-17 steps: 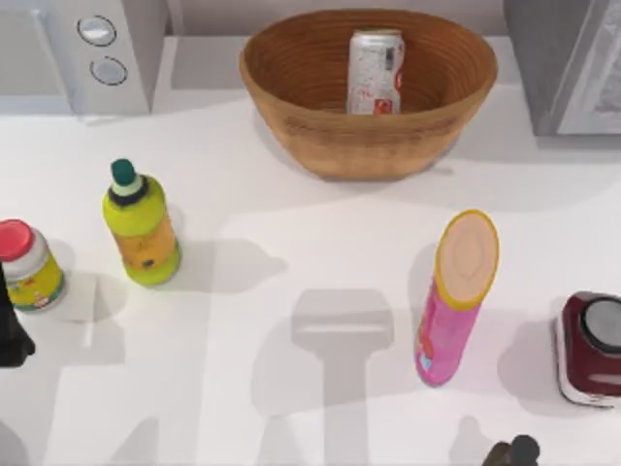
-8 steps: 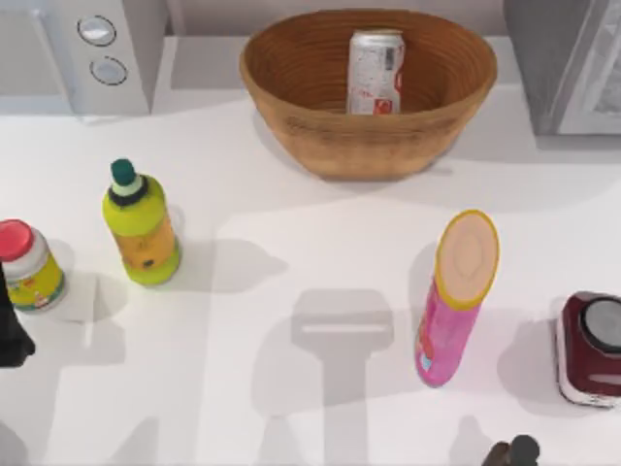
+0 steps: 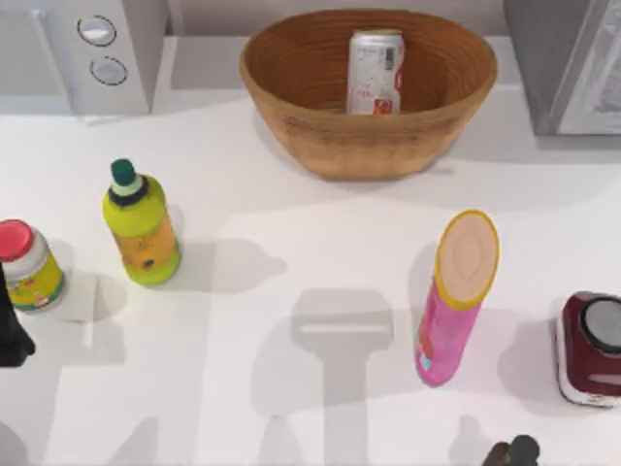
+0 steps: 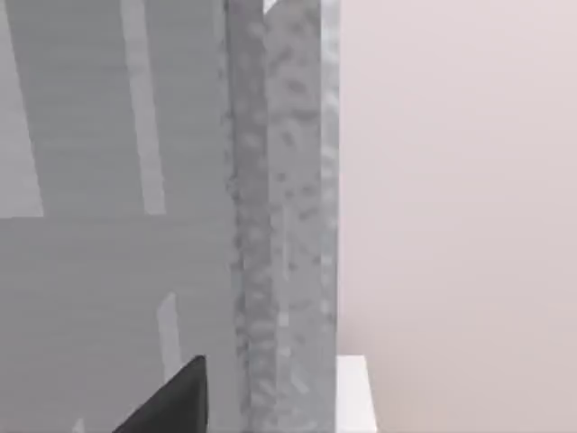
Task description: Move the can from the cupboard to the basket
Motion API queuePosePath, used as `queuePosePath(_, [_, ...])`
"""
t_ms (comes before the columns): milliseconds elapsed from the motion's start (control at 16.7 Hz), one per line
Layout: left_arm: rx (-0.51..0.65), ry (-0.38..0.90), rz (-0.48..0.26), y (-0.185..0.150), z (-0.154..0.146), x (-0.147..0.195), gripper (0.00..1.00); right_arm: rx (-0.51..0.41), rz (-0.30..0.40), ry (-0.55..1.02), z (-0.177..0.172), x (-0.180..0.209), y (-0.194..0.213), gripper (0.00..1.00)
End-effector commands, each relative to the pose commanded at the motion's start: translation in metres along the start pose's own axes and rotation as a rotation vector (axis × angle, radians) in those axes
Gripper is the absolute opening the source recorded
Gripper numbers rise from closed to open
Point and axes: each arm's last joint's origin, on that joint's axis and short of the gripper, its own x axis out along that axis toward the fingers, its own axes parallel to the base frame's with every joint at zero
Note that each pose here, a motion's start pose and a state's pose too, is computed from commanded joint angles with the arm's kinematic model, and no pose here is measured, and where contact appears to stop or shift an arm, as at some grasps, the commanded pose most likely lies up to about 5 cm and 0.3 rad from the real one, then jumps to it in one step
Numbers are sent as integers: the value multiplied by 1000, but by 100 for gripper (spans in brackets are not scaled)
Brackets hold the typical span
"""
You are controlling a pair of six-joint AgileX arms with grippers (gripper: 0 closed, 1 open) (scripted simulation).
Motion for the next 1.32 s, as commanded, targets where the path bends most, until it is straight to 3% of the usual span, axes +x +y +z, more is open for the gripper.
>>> queuePosePath(300, [0, 0, 0, 0, 0, 0, 100, 24, -4, 13, 109, 1, -4, 100])
queuePosePath(660, [0, 0, 0, 0, 0, 0, 100, 8, 4, 6, 218, -22, 47, 100])
queuePosePath(900, [0, 0, 0, 0, 0, 0, 100, -13, 10, -6, 245, -33, 71, 100])
queuePosePath(1320, [0, 0, 0, 0, 0, 0, 100, -18, 6, -10, 247, -28, 74, 100])
